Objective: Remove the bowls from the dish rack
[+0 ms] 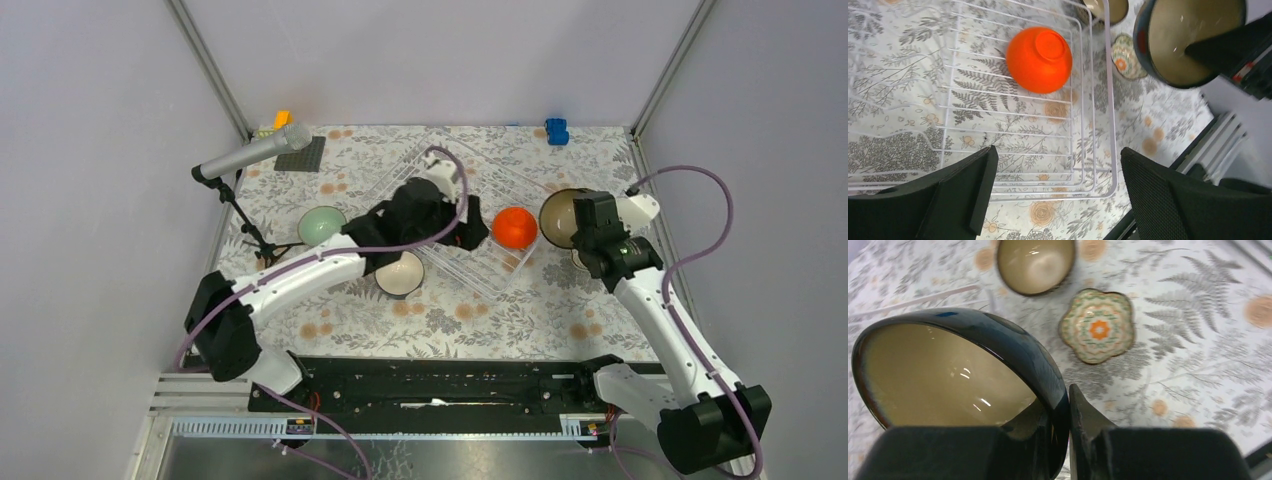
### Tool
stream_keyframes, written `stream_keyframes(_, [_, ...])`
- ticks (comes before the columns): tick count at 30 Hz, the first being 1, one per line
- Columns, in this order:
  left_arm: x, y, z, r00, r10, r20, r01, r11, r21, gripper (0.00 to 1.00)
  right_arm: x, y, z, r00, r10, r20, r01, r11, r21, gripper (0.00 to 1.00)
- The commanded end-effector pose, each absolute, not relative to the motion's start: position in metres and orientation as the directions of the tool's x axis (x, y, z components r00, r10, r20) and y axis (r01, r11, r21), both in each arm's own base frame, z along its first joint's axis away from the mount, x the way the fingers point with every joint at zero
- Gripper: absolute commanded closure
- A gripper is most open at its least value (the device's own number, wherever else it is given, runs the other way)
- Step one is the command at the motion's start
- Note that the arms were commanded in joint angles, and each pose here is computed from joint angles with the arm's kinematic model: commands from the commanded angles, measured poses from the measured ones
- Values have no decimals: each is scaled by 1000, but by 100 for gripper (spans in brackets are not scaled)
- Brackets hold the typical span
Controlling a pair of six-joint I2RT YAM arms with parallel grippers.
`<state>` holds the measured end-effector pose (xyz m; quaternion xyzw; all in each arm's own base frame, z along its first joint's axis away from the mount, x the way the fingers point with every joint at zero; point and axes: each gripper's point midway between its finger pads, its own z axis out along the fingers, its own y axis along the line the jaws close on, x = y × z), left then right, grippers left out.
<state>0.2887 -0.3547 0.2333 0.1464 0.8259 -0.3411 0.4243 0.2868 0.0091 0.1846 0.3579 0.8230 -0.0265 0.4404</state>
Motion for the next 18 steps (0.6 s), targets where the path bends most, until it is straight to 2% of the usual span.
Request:
stream_keyframes(1, [274,-384,238,-460,157,-874,662,717,-220,3,267,-34,221,-92,585,-806,747,575,333,100])
stream_keyframes(3, [266,-400,237,-441,208,-873,691,699,-183,4,258,-45,224,-53,568,-821,767,550,331,100])
stream_keyframes(8, [247,-430,214,-445,294,-846,749,639,-172,20,232,-76,237,46,519,-853,816,473,332,100])
stream_keyframes(13, [229,-457,192,-431,366,-825,799,579,-161,24,224,-85,239,49,504,-862,828,462,317,100])
stream_keyframes(18, [226,-475,168,-420,444,-791,819,561,-120,32,225,-75,228,63,563,-824,797,469,381,100])
